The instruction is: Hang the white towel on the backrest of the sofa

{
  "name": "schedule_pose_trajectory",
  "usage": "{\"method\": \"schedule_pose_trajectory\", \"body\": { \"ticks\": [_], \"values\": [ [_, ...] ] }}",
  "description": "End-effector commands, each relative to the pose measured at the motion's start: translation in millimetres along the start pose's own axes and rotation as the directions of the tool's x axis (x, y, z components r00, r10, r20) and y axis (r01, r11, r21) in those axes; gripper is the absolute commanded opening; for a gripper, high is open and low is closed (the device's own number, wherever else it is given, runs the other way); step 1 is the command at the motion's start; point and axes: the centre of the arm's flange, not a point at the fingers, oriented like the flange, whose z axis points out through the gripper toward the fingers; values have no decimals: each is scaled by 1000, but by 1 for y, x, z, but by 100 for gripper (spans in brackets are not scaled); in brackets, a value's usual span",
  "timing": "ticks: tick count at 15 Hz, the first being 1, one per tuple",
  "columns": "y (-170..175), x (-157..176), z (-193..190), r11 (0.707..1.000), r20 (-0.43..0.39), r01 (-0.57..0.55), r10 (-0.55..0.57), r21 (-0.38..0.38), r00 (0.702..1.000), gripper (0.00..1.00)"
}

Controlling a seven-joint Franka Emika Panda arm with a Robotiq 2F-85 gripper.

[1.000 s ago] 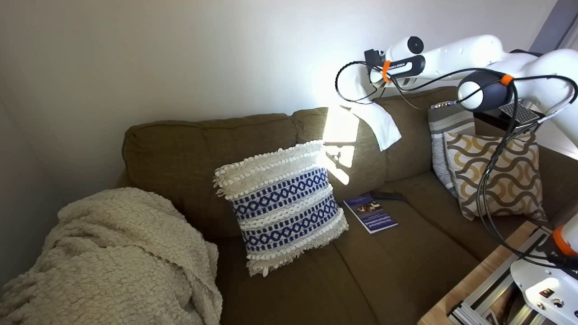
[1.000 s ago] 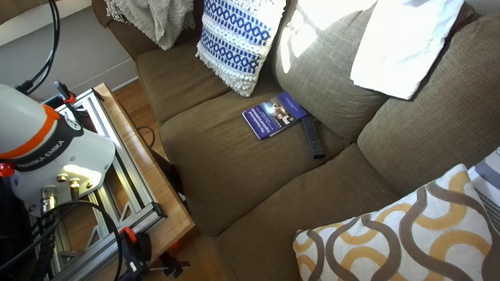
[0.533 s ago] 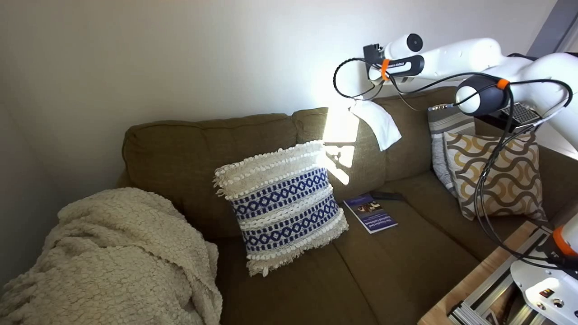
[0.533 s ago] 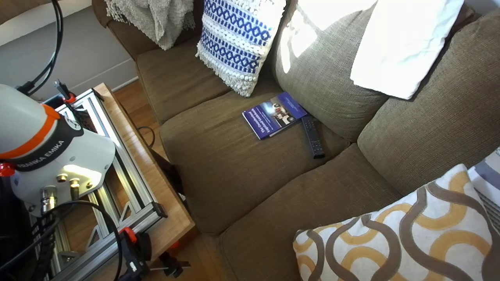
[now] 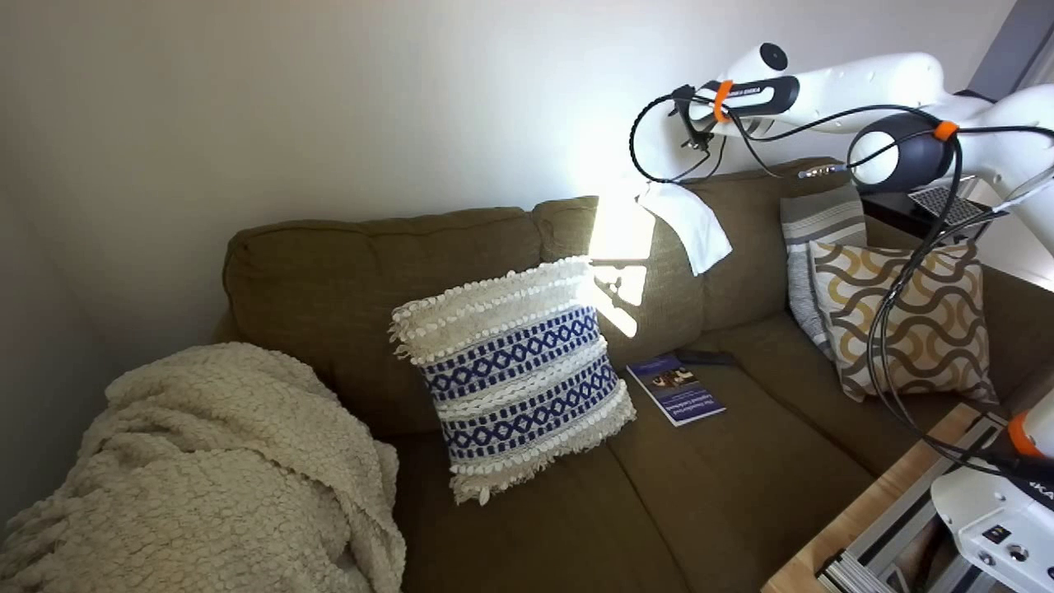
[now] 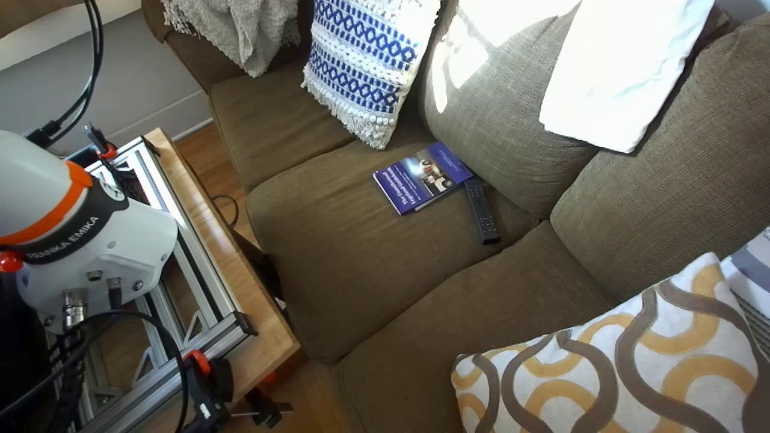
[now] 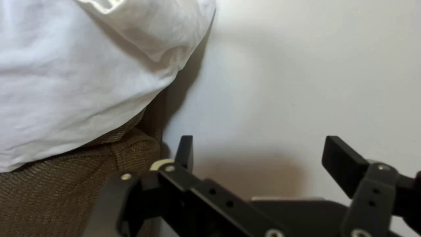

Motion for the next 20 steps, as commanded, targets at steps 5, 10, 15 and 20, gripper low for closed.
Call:
{"method": "schedule_pose_trajectory", "body": {
  "ticks": [5,10,15,20],
  "values": [
    [27,28,-20,978,239,152,-114,-145,964,100],
    [31,20,-26,934,346,312,-239,-173,907,100],
    [41,5,-20,896,432,406,-298,-181,851,100],
    [33,-28,5,900,416,335,-200,-280,887,100]
  ]
}}
